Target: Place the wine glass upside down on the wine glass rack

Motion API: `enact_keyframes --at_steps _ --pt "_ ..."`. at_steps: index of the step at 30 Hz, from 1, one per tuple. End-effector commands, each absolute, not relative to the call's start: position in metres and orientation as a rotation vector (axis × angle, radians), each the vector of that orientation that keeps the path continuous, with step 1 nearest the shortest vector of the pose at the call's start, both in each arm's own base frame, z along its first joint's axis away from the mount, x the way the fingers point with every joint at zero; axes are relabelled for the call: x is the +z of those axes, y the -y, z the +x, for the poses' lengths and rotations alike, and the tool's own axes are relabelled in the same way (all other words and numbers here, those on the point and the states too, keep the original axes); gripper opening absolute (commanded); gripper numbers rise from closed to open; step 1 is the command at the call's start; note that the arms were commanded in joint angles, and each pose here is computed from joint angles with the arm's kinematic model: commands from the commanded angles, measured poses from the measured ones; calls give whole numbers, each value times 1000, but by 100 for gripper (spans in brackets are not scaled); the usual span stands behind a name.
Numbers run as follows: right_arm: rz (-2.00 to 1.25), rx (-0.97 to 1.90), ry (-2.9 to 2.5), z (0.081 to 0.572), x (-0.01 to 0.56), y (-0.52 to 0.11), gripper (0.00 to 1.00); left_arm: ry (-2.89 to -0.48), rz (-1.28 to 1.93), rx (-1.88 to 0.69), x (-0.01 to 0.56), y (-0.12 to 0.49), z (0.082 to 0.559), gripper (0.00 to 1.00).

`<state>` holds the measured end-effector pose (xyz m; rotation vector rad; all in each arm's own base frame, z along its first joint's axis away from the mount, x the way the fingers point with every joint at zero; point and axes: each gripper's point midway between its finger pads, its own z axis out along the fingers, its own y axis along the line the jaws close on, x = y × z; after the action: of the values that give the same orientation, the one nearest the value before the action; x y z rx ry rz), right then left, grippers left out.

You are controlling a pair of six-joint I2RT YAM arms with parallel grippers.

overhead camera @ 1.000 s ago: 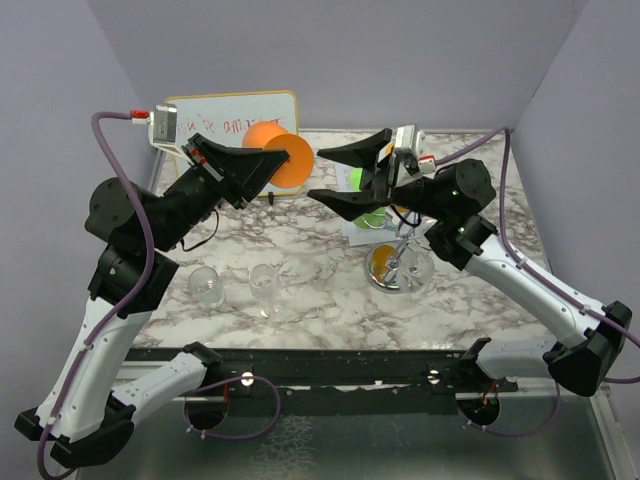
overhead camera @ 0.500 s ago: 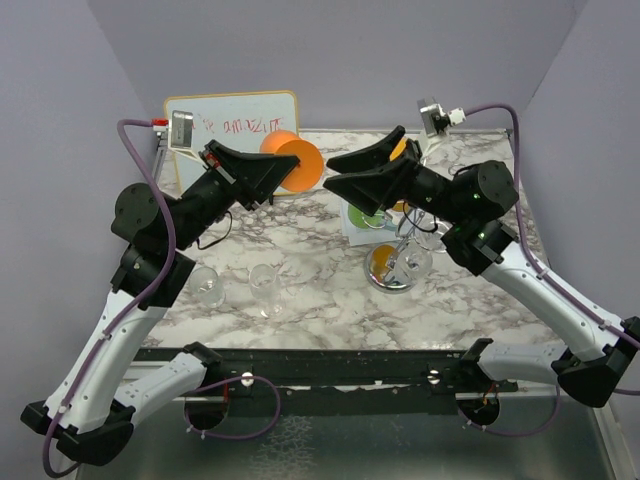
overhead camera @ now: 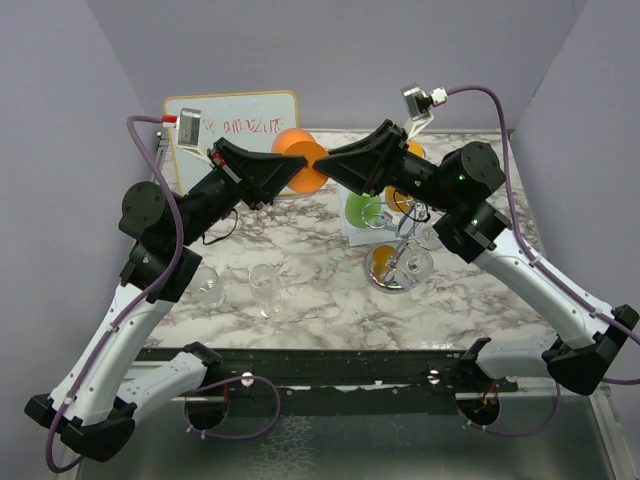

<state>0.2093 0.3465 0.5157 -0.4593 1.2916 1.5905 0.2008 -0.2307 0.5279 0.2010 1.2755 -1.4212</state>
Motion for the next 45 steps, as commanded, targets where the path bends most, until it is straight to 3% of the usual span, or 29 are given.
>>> enact_keyframes --at_steps 1,2,4,9,12,17,20,27,40,45 --pt "-474 1595 -1308 208 520 -351 14 -1249 245 -1447 529 235 196 0" --pt "-473 1588 -1306 209 521 -351 6 -1249 246 -1446 529 235 196 0" --pt "-459 1557 -1300 214 523 -350 1 -1251 247 -1437 529 236 198 13" --pt "-411 1456 -1224 228 537 -341 1 -1252 236 -1403 529 232 200 40" --pt "-376 1383 -1199 239 545 -335 1 -1255 217 -1378 529 230 205 44" --pt "-309 1255 -1157 257 556 -322 1 -1282 182 -1335 527 227 214 76" --pt "-278 1173 -1129 265 563 -312 1 -1300 153 -1306 524 225 221 88" --pt "-187 977 -1106 285 569 -285 1 -1344 99 -1252 512 219 230 95" --pt "66 525 -1175 323 554 -206 1 -1446 81 -1186 482 220 241 96" --pt "165 496 -1286 363 527 -174 1 -1487 86 -1189 468 226 248 96"
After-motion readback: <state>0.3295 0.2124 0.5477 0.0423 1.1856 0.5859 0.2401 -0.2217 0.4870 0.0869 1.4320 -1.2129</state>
